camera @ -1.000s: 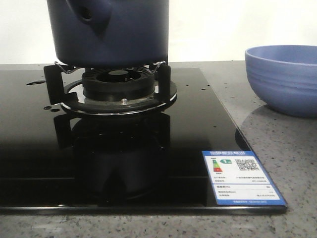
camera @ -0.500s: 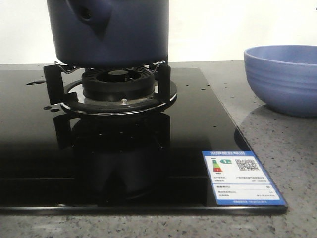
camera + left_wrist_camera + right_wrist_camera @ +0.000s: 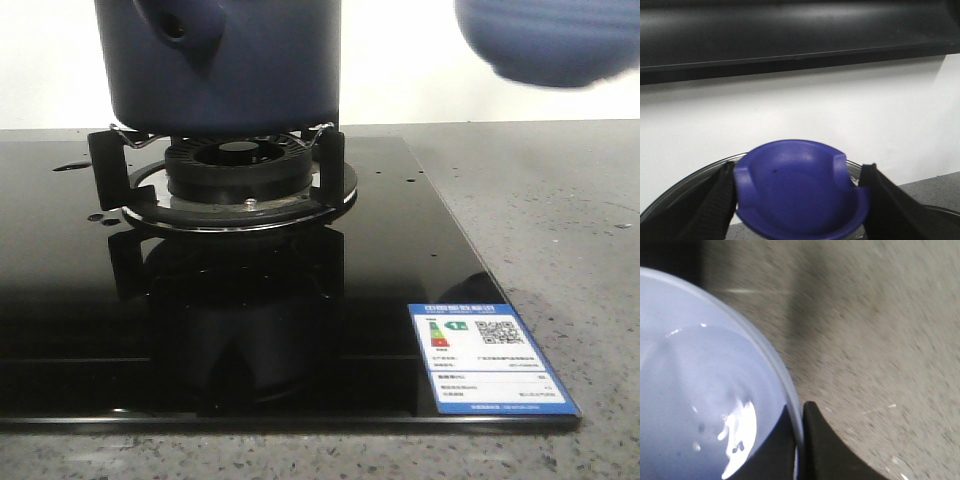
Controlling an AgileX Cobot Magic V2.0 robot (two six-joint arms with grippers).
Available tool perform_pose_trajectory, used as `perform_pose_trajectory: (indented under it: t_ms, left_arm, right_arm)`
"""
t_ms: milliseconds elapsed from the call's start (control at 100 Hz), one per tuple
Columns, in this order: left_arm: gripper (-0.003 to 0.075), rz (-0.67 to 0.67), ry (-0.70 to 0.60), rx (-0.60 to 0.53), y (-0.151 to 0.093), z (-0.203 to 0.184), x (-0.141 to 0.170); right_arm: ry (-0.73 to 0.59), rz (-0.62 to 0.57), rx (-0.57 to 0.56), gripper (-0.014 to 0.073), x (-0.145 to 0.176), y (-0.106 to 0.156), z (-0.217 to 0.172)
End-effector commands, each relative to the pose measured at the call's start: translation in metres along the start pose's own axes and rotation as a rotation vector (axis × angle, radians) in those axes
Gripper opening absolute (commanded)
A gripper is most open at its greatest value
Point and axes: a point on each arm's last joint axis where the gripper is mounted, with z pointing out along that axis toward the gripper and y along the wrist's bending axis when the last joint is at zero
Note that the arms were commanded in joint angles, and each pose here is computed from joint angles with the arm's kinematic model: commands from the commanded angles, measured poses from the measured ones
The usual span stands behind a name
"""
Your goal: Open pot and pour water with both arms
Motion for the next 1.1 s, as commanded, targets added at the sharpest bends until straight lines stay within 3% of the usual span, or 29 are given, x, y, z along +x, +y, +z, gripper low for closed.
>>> perform_pose_trajectory:
  t_ms: [0, 380, 790, 1090]
  left_arm:
    - [0.0396, -0.005, -0.139, -0.062, 0.008, -0.007, -0.024]
    - [0.0396, -0.02, -0.107, -0.136, 0.027, -0.008, -0.021]
    - [0.0396, -0.018, -0.094, -0.192, 0.04, -0.01, -0.019]
    - [0.0396, -0.018, -0.093, -0.195, 0.04, -0.011, -0.019]
  right_arm:
    - [-0.116, -0.041, -0.052, -0.0058, -0.016, 0.022, -0.03]
    - [-0.274, -0.206, -0.193, -0.0058, -0.07, 0.103, -0.052]
    - [-0.455, -0.305, -0.381, -0.0058, -0.095, 0.18, -0.023]
    - [-0.636, -0.393, -0.294, -0.0057, -0.097, 0.201, -0.01]
